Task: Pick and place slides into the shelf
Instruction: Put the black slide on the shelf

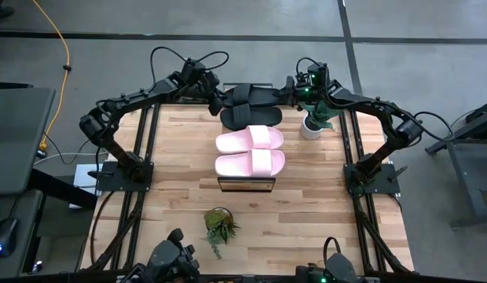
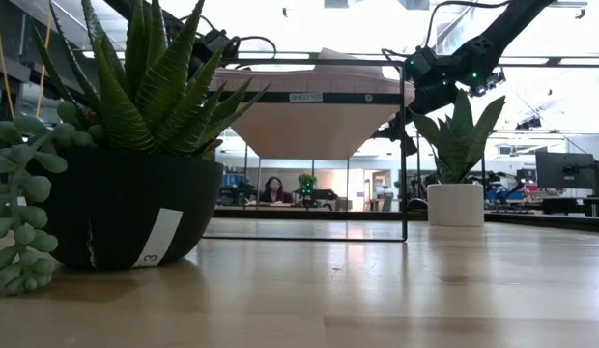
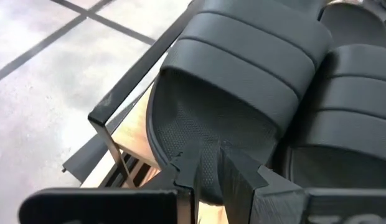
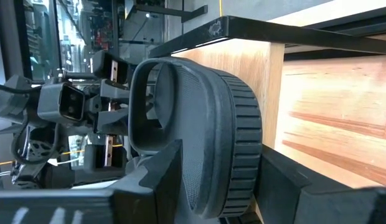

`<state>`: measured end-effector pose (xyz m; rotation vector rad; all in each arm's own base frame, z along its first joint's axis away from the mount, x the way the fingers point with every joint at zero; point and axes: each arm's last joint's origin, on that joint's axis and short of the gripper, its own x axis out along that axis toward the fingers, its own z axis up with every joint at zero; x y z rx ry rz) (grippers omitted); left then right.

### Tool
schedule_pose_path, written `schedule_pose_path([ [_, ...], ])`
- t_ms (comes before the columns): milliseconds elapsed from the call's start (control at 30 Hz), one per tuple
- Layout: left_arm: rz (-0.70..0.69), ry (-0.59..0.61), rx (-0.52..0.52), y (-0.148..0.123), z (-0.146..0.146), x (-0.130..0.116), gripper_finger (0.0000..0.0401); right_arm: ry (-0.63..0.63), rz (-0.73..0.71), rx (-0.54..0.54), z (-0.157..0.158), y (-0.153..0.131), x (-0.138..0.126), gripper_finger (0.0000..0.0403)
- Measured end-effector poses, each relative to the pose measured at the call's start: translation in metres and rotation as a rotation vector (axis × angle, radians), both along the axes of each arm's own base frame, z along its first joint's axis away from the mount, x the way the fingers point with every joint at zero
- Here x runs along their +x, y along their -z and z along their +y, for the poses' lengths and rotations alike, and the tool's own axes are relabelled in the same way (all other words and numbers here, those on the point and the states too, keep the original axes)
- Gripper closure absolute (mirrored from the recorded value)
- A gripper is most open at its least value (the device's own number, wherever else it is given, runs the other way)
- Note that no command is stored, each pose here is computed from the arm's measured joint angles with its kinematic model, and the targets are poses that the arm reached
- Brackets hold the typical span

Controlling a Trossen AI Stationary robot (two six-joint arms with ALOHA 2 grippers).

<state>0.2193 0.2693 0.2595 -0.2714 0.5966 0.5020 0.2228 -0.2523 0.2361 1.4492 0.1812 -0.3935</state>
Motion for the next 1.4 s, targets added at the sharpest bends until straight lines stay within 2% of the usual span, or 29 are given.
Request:
schedule_pose_path([
  [333,0.072,0.024,-0.050,0.0039,0.0084,0.0065,0.0361,-0.001,-0.001,-0.003,-0.0001,-0.0002,0.0000,0.0240],
  [1133,0.075,0.024,-0.054,0.0049,0.0082,0.0063,0.0361,0.093,0.038,-0.036,-0.0031,0.0003,-0.0012,0.0240],
  [1400,0.077,0.026,-0.053,0.0050,0.0081,0.0062,0.0361,0.143,0.008,-0.092,-0.0075,-0.0050,-0.0014,0.0240],
])
